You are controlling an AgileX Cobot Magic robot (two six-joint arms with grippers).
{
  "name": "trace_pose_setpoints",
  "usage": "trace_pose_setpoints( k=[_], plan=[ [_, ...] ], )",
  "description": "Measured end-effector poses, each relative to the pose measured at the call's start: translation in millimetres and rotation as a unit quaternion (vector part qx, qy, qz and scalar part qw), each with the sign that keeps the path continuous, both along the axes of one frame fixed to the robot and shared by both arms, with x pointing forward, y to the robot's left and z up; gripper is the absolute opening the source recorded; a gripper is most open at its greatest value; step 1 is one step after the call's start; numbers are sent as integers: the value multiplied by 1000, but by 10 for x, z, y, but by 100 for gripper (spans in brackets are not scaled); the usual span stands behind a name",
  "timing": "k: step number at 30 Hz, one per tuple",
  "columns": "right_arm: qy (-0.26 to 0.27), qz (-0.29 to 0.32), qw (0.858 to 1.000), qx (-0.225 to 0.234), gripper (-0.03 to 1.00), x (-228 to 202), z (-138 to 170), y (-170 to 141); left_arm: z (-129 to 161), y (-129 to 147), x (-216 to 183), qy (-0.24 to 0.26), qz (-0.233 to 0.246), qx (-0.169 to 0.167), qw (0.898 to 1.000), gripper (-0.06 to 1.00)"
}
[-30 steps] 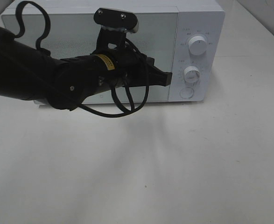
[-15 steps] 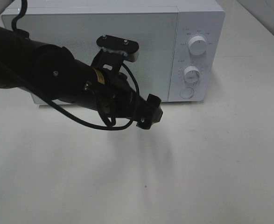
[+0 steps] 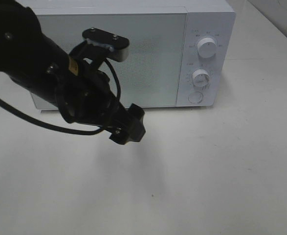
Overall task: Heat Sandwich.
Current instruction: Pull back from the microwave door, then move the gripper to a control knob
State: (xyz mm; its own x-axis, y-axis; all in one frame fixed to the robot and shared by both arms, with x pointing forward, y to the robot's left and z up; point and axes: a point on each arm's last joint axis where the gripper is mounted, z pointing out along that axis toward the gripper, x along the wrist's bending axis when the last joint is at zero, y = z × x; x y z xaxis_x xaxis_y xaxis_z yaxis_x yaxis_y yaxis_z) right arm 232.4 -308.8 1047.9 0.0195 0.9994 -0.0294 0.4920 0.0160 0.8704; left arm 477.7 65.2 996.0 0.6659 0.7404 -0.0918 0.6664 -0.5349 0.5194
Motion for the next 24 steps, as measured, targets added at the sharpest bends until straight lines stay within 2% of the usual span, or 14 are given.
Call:
trace_pose_setpoints(
  k=[2, 4, 5, 8, 11, 12, 15, 18, 19, 22, 24],
  plan=[
    [0, 0, 1000, 0, 73, 0, 0, 0, 13, 49, 13, 8, 10, 3, 1000, 98],
    [0, 0, 1000, 0, 73, 0, 1, 0, 62, 248, 88, 29, 44, 13, 999, 98],
    [0, 0, 1000, 0, 73, 0, 1, 0, 62, 248, 88, 29, 44, 13, 999, 98],
    [0, 0, 1000, 0, 73, 0, 1, 0, 145, 516, 167, 48, 83, 23, 995, 98],
    [0, 0, 1000, 0, 73, 0, 1, 0, 187, 644, 192, 57, 101, 27, 993, 98],
    [0, 0, 1000, 0, 73, 0, 1, 0, 234, 788, 226, 63, 123, 28, 990, 98],
    [0, 0, 1000, 0, 73, 0, 1, 0, 297, 920, 243, 64, 143, 26, 987, 99],
    [0, 0, 1000, 0, 73, 0, 1, 0, 430, 1202, 259, 65, 184, 22, 980, 99],
    [0, 0, 1000, 0, 73, 0, 1, 0, 430, 1202, 259, 65, 184, 22, 980, 99],
    [0, 0, 1000, 0, 73, 0, 1, 0, 548, 1469, 243, 66, 224, 19, 972, 99],
    [0, 0, 1000, 0, 73, 0, 1, 0, 574, 1535, 235, 66, 234, 19, 970, 99]
  ],
)
